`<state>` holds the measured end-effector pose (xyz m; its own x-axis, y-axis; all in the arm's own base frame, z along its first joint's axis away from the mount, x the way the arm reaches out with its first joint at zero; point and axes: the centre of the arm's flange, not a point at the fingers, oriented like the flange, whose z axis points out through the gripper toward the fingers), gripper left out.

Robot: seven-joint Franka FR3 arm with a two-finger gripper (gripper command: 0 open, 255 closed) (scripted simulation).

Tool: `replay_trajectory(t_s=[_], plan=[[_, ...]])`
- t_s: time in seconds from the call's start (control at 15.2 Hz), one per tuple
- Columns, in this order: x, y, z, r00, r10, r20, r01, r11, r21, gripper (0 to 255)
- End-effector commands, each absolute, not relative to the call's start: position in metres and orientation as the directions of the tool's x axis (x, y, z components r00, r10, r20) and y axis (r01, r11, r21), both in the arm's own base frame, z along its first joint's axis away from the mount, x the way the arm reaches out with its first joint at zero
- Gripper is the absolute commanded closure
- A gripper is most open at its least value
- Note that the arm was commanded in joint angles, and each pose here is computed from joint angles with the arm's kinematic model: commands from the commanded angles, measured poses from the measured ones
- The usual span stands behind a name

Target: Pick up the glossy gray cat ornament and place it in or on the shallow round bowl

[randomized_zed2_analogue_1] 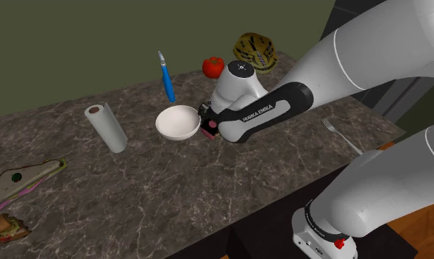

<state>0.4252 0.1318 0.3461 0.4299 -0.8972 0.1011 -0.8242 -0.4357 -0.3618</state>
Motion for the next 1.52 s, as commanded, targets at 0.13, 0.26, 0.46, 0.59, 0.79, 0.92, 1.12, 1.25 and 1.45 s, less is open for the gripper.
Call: replay_trajectory(t_s=[0.13,0.26,0.46,0.59,0.79,0.92,1.12,1.25,1.45], plan=[[0.425,0.132,0.346,0.43,-0.897,0.101,-0.825,-0.435,-0.361,255],[0.425,0.132,0.346,0.43,-0.897,0.101,-0.825,-0.435,-0.361,255],[0.425,0.132,0.361,0.43,-0.897,0.101,-0.825,-0.435,-0.361,255],[0.425,0.132,0.372,0.43,-0.897,0.101,-0.825,-0.435,-0.361,255],[0.425,0.132,0.388,0.43,-0.897,0.101,-0.825,-0.435,-0.361,255],[0.425,0.132,0.398,0.43,-0.897,0.101,-0.825,-0.435,-0.361,255],[0.425,0.132,0.414,0.43,-0.897,0.101,-0.825,-0.435,-0.361,255],[0.425,0.132,0.425,0.43,-0.897,0.101,-0.825,-0.435,-0.361,255],[0.425,0.132,0.441,0.43,-0.897,0.101,-0.825,-0.435,-0.361,255]])
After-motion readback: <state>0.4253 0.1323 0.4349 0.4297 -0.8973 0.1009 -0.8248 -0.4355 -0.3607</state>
